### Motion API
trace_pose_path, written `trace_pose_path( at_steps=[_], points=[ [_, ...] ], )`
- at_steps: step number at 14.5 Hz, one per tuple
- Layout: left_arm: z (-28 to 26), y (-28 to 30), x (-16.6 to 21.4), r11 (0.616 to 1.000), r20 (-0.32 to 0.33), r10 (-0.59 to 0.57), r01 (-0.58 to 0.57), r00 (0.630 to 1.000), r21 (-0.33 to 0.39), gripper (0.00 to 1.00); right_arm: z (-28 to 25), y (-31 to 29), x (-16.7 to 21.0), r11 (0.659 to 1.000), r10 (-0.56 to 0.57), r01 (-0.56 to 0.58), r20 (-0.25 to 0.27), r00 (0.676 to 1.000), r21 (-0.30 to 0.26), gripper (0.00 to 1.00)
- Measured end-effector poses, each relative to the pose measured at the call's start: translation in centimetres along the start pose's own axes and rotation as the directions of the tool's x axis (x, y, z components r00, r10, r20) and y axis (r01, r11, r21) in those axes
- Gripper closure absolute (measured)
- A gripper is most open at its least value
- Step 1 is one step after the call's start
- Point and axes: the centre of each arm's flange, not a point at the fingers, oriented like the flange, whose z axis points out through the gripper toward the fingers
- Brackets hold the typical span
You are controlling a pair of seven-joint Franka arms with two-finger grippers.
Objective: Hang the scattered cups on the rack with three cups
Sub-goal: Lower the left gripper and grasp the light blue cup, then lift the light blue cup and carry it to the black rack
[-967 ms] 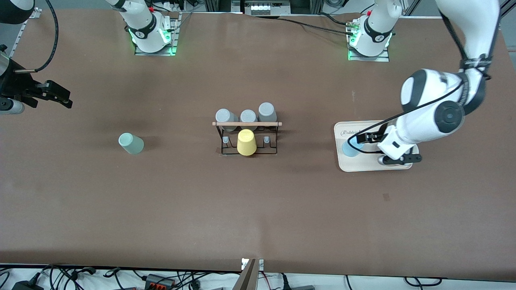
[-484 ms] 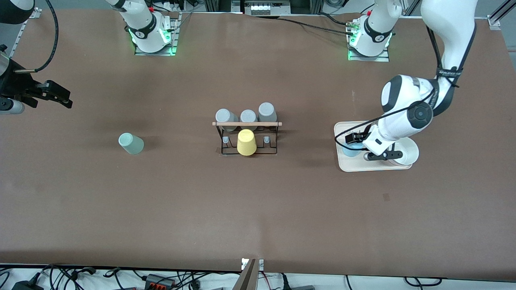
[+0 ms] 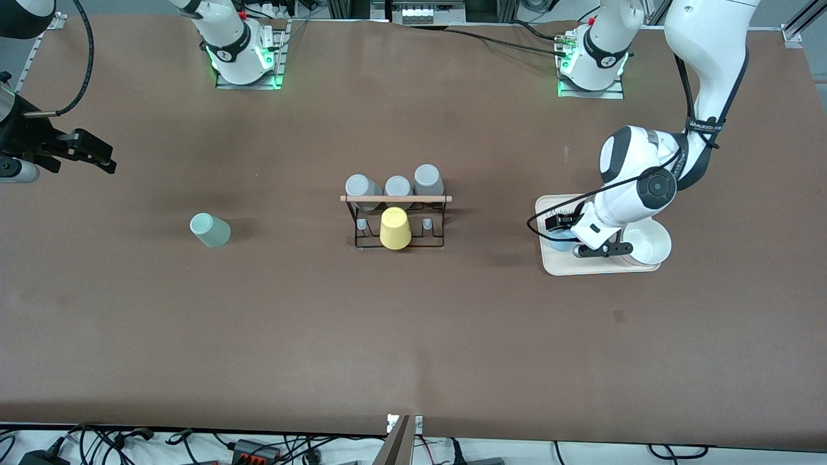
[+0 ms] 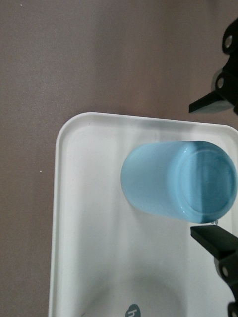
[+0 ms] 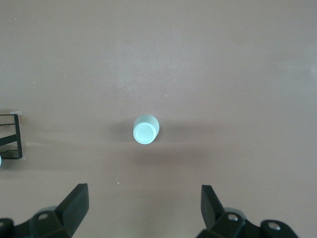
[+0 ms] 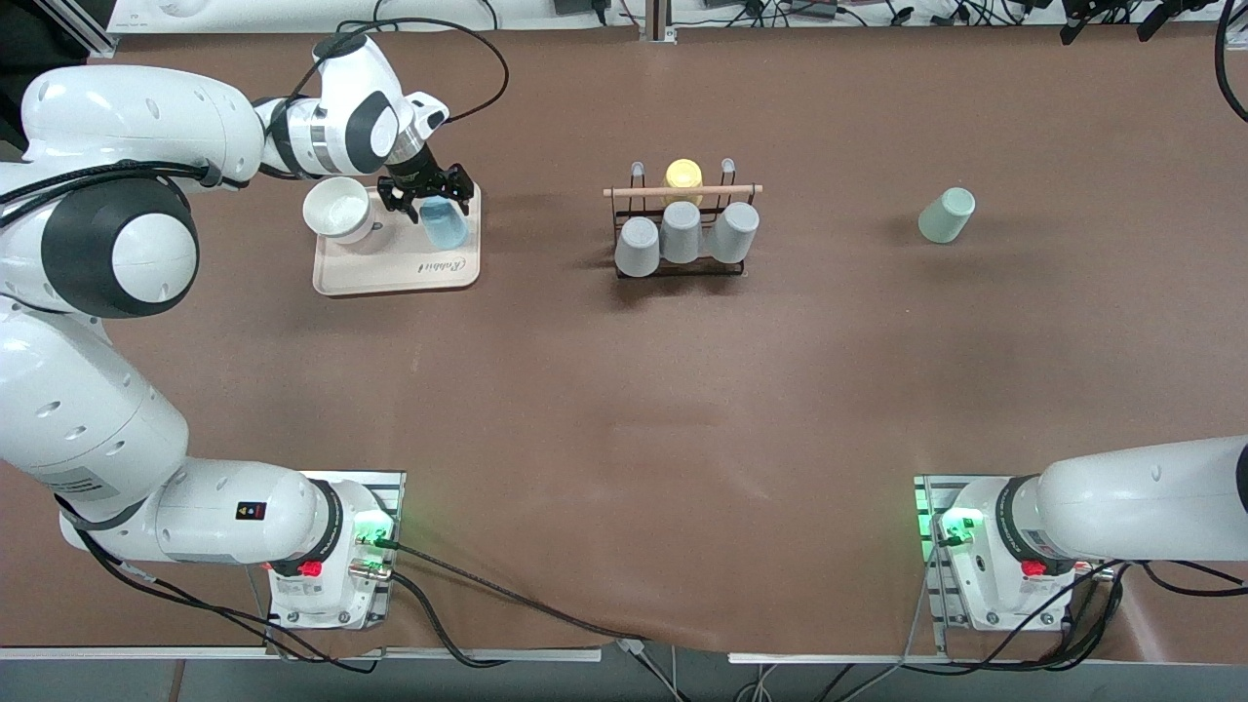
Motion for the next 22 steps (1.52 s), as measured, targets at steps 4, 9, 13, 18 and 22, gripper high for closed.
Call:
trace_pose_path(
  at_steps=[4,9,13,18,22],
  points=[
    [0.0,0.0,0.0,1.0,-0.001,0.001,-0.001,1.0,0.001,0.13,0.0,0.0,0.0,1.0,0.0,0.0,0.001,1.0,0.0,0.0],
    [-0.2,0.0,0.1,1.0,-0.006,0.005,-0.005,1.0,0.004,0.34,0.2,-0.1,0.1,1.0,-0.003,0.003,0.003,1.0,0.0,0.0],
    [-1.8,0.1,0.7,1.0,-0.037,0.008,-0.008,0.999,0.001,0.34,0.4,-0.7,0.2,1.0,-0.012,0.012,0.007,1.0,0.0,0.0],
    [-10.3,2.5,3.1,0.997,-0.048,-0.071,0.071,0.996,-0.007,0.34,0.4,-1.0,0.2,1.0,-0.018,0.018,0.007,1.0,0.0,0.0],
    [-14.4,9.3,2.4,0.979,-0.092,-0.2,0.196,0.975,-0.05,0.34,0.4,-1.0,0.2,1.0,-0.017,0.017,0.007,1.0,0.0,0.0]
  ],
)
